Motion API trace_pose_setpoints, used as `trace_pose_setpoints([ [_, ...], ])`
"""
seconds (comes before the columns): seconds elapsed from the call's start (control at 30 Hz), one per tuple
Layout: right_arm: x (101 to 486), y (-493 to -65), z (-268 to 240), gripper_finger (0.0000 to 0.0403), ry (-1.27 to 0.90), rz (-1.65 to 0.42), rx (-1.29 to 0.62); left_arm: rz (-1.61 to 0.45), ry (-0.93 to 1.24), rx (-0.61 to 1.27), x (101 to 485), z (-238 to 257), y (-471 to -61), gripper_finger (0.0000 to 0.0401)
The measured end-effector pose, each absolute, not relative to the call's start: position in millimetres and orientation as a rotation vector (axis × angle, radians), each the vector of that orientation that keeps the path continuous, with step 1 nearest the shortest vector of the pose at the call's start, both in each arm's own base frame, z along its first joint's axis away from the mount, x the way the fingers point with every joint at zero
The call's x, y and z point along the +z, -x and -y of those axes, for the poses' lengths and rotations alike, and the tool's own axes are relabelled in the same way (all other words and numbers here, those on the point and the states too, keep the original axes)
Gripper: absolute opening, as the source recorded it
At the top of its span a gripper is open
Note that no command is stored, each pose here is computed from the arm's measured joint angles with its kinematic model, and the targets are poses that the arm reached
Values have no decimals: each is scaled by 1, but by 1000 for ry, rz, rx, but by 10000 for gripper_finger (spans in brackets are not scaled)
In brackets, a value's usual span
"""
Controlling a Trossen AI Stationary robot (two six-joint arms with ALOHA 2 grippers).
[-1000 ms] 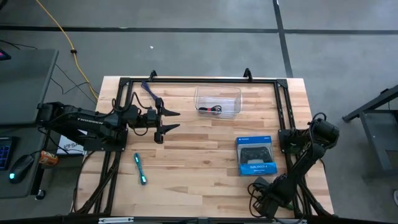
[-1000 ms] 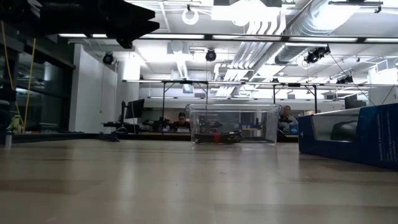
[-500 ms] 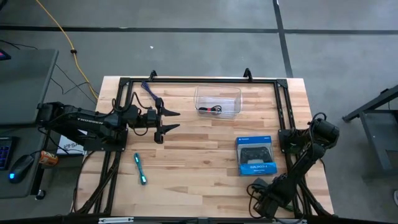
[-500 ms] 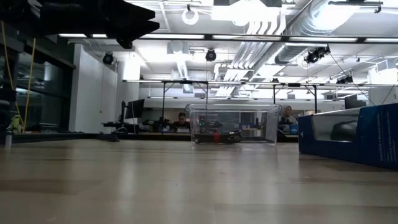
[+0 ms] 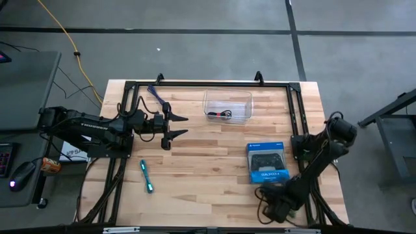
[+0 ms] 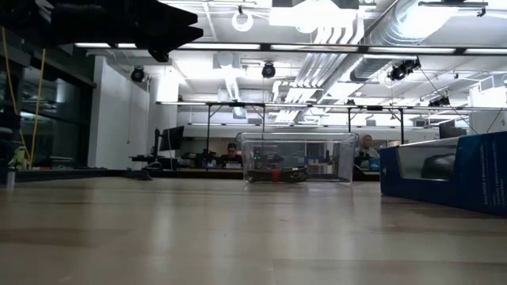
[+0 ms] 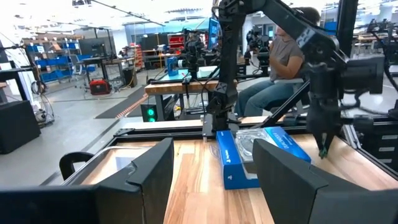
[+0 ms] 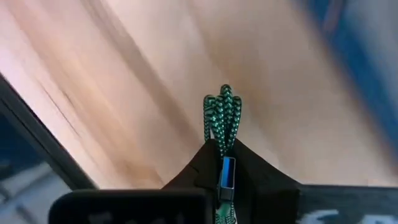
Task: Pick and place USB-C Cables
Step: Put the green charger cable into the bin
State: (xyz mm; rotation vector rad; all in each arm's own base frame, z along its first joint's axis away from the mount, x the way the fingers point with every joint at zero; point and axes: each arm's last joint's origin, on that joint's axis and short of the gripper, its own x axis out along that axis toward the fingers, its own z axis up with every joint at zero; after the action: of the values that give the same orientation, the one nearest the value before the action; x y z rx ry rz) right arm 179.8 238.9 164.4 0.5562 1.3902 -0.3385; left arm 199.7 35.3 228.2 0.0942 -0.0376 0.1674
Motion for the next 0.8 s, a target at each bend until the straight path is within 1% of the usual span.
trace_pose_setpoints([
  [0.17,184,-212,-211,4,-358,-1111,-266,37,-102,168,228,-35,-200,199],
  [0.23,192,-232,-199,5,-273,-985,-227,37,-103,168,228,-35,-200,199],
  [0.37,214,-280,-174,3,-62,-710,-93,37,-105,168,228,-35,-200,199],
  [0.43,225,-300,-157,3,62,-581,-89,37,-105,168,228,-35,-200,199],
  [0.5,234,-316,-135,2,179,-494,-166,36,-105,167,228,-35,-200,199],
  [0.57,241,-327,-109,2,264,-449,-287,37,-105,167,228,-35,-200,199],
  [0.7,264,-339,-55,1,335,-358,-490,36,-112,168,228,-35,-200,199],
  [0.8,284,-336,-19,1,338,-292,-555,40,-113,168,229,-35,-200,199],
])
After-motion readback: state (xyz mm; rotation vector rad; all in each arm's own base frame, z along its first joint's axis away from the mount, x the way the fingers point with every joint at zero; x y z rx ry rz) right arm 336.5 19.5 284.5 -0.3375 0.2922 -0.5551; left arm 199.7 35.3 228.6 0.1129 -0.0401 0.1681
